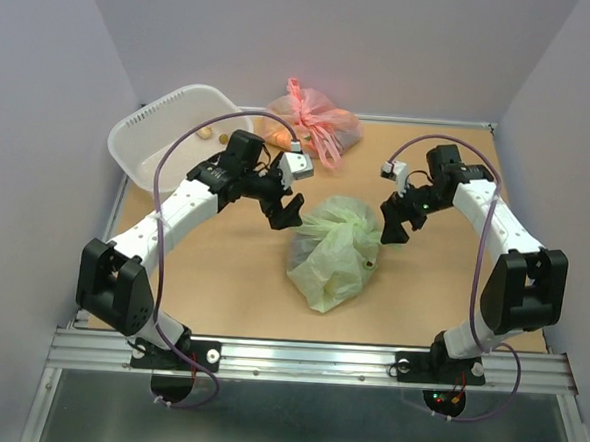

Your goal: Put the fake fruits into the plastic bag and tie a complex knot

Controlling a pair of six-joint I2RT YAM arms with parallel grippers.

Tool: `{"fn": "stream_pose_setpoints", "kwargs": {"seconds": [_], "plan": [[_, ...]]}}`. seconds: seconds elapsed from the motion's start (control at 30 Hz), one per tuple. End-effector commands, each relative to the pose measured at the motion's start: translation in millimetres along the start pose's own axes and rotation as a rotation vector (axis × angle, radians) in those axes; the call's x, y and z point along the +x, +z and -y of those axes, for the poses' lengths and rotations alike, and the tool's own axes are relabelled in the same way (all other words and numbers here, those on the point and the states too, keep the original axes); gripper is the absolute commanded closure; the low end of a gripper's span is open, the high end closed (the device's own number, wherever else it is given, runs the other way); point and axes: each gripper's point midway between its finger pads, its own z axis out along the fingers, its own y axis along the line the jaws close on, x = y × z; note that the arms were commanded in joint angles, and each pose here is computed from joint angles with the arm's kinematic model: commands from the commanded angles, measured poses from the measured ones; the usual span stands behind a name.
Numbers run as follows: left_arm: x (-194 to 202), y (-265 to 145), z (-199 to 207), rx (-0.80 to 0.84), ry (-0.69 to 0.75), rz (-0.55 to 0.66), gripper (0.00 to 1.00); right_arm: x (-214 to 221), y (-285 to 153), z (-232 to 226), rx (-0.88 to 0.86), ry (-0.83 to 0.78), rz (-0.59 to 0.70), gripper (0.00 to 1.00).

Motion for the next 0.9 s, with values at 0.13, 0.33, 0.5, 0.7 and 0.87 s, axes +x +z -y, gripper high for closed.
{"fn": "stream_pose_setpoints", "kwargs": {"seconds": [0.13,0.33,0.5,0.7,0.87], "plan": [[11.3,31.4,2.3,0.031,0.212,-0.044,0.01,11.1,21.3,-3.4,-0.021,-0.064,-0.038,0.09],[19.8,53.7,-12.8,-0.003,0.208,-0.076,0.03,15.0,33.5,0.1,0.0,-0.039,-0.039,0.27],[30.6,66.3,-13.0,0.029,0.198,-0.087,0.09,15.9,39.6,6.9,0.031,-0.027,-0.029,0.42],[39.9,73.2,-12.2,0.046,0.171,-0.114,0.63,10.4,41.6,14.9,0.075,0.017,-0.015,0.85],[50.0,66.3,-9.4,-0.012,-0.014,-0.152,1.0,7.1,34.8,26.0,0.186,0.169,0.001,0.99]]}}
